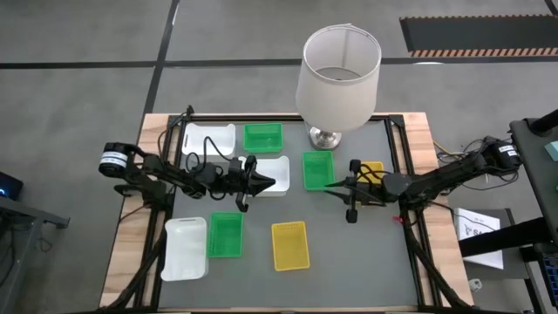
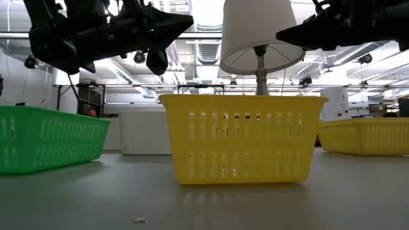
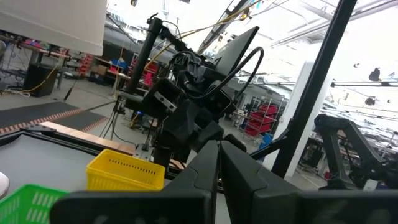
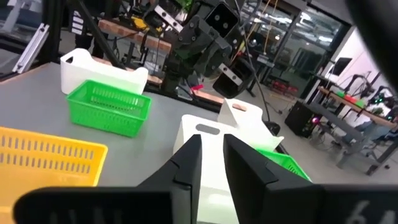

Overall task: Stack baskets by color
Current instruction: Stack the bottom green bin on the middle green bin

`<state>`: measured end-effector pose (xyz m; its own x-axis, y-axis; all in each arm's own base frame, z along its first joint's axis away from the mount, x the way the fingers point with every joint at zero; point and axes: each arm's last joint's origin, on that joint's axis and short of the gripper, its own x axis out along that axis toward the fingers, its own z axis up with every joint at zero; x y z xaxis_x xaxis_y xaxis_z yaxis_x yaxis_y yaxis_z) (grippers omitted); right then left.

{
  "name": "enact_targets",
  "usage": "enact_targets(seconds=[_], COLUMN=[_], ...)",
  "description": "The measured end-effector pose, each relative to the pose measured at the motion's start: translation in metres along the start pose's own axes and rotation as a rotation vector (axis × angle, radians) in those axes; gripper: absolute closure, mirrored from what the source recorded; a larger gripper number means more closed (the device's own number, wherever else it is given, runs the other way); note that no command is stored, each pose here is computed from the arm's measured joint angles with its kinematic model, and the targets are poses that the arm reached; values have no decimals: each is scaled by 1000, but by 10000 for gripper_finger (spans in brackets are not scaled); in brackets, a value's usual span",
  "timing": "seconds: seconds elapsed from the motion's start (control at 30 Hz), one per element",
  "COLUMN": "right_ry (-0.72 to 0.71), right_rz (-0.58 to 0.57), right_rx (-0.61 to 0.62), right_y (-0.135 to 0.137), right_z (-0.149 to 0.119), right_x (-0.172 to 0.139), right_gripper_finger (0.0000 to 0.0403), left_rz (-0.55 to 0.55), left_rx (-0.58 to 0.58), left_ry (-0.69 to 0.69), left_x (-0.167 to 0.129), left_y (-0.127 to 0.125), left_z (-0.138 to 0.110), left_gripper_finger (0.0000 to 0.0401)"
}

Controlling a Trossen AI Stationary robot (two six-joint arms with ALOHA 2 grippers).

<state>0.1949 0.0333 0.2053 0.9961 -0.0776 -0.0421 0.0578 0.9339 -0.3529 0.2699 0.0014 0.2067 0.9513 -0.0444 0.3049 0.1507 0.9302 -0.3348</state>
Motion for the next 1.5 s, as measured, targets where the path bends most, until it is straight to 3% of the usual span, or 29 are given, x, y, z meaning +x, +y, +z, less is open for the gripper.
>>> enact_targets(seconds=[0.47,0.8,1.2,1.33,1.5], right_ry=[24,42,41,34,22], right_rz=[8,15,15,13,9], right_rx=[-6,-12,-26,-40,-52], right_y=[1,1,1,1,0], right_z=[-2,-4,-4,-2,2], right_x=[0,0,0,0,2], right_gripper_finger=[314,326,333,337,339], left_rz=[-1,-2,-118,-137,-112], left_rx=[24,17,-17,-29,-36], left_ry=[0,0,-12,48,219], left_x=[0,0,13,23,42], left_y=[0,0,-32,-44,-59], left_z=[0,0,0,-3,-7], left_gripper_finger=[399,399,399,400,400])
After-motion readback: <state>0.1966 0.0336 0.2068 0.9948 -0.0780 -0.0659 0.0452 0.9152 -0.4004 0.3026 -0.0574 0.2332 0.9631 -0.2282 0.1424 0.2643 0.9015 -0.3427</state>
